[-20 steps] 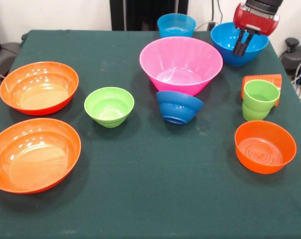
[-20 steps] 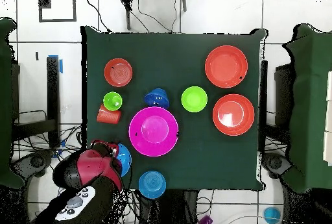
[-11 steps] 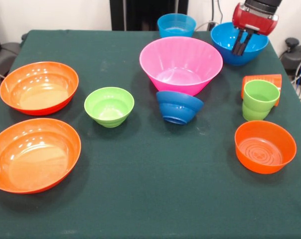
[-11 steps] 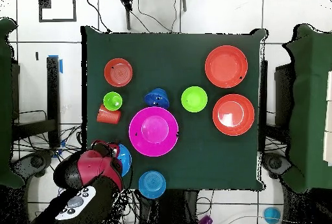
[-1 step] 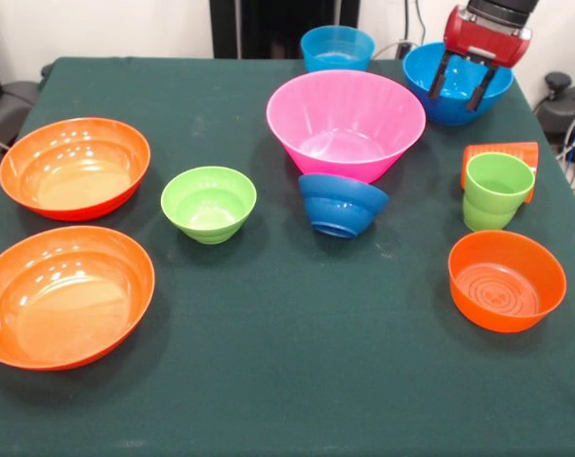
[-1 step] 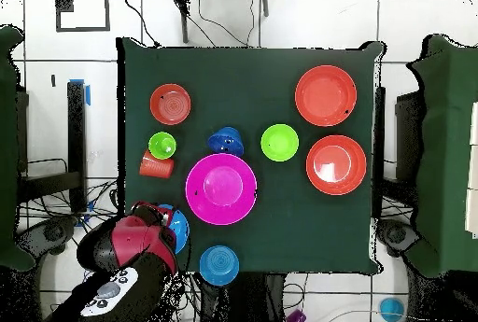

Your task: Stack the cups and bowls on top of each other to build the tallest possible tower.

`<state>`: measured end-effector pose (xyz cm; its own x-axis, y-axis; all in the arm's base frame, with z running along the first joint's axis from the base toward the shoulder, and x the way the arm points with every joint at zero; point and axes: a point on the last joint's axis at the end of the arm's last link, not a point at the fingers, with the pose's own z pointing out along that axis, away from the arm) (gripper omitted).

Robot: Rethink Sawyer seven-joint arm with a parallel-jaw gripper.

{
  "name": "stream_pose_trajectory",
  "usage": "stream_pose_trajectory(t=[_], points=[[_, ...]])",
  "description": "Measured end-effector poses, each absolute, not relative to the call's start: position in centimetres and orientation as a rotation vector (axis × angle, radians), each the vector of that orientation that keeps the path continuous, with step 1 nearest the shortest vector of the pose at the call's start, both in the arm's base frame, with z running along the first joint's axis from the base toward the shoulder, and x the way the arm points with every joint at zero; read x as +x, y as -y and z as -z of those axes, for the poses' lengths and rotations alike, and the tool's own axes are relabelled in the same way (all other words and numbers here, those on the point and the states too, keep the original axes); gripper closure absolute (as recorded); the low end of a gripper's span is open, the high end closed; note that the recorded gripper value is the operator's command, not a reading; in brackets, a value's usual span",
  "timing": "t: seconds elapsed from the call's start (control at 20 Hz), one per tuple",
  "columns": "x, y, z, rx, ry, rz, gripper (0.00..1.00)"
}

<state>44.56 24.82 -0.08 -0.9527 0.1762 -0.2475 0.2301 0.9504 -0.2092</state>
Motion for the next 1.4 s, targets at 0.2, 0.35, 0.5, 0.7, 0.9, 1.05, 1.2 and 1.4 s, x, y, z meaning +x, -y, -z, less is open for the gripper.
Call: stream_pose_trajectory(t=[0.2,0.35,0.5,0.7,0.9,1.05,1.2,1.4], points=[[44.6,-24.8,0.1,0.304,-2.877,0.348,0.00],[44.6,-24.8,0.1,0.304,-2.877,0.348,0.00],[44.6,-24.8,0.1,0.305,-2.877,0.348,0.00],[44.6,-24.8,0.1,0.305,-2.877,0.348,0.00],[44.5,-24.9,0.1,0.299,-2.878,0.349,0.00],[44.3,-25.3,-0.1,0.287,-2.886,0.358,0.00],[44.1,-25.9,-0.5,0.275,-2.908,0.377,0.00],[43.6,-26.7,-1.3,0.268,-2.951,0.403,0.00]])
